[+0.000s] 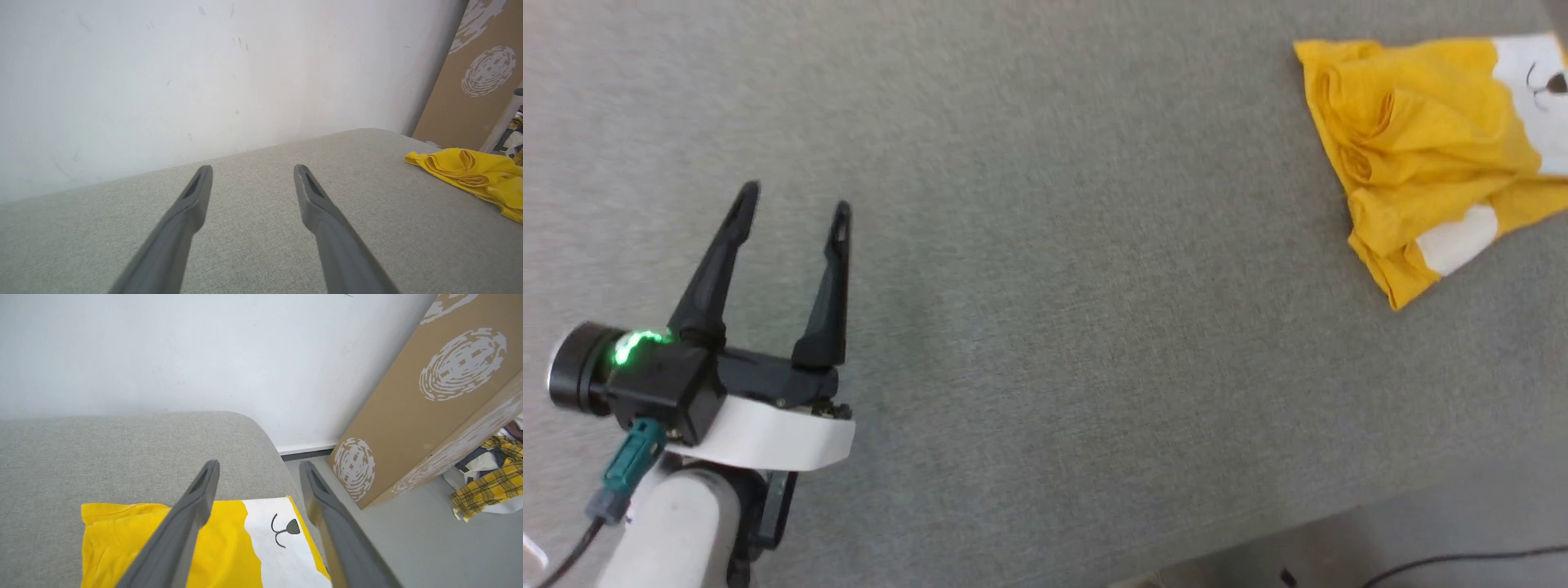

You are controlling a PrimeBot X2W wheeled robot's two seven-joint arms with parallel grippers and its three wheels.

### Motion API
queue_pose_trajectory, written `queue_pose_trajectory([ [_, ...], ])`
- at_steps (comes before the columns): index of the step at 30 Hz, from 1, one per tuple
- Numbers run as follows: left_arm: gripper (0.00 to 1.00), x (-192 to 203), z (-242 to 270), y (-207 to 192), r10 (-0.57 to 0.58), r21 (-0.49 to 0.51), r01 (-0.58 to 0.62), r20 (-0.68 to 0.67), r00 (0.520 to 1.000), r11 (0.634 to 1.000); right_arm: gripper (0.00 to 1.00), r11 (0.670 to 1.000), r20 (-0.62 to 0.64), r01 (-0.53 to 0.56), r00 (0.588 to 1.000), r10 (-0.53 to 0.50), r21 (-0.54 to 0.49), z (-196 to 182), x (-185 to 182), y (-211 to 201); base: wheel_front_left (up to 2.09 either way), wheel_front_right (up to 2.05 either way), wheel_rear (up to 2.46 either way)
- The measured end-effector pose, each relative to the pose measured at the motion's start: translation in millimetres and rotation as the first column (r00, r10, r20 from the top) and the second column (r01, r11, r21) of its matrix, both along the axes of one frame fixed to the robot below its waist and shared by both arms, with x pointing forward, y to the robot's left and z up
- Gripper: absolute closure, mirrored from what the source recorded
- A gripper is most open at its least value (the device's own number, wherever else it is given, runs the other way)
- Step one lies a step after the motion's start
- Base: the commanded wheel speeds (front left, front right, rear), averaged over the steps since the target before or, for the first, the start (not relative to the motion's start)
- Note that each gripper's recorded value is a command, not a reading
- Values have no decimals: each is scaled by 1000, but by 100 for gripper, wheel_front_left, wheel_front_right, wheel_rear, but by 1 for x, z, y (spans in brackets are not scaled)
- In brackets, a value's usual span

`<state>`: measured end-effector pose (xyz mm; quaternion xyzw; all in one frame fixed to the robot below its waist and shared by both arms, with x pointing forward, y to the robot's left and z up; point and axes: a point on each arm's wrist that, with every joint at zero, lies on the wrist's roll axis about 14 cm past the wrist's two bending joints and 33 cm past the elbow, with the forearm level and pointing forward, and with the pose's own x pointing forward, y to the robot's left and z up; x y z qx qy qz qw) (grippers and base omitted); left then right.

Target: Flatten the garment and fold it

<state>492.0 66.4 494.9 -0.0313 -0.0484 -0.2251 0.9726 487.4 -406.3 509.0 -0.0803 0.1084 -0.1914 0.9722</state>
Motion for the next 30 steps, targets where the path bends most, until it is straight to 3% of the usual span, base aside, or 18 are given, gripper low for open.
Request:
queue_pose_trajectory([
  [11, 0, -34, 40, 42, 172, -35, -170, 65, 983, 985, 0, 981, 201, -160, 970, 136, 110, 27, -21, 83, 0, 0, 0],
  [17, 0, -55, 52, 63, 251, -48, -248, 84, 964, 968, 0, 967, 270, -226, 945, 188, 121, 32, -40, 123, 0, 0, 0],
  [30, 0, -102, 52, 100, 392, -18, -392, 86, 916, 920, 0, 944, 287, -309, 920, 267, 114, 9, -102, 170, 0, 0, 0],
])
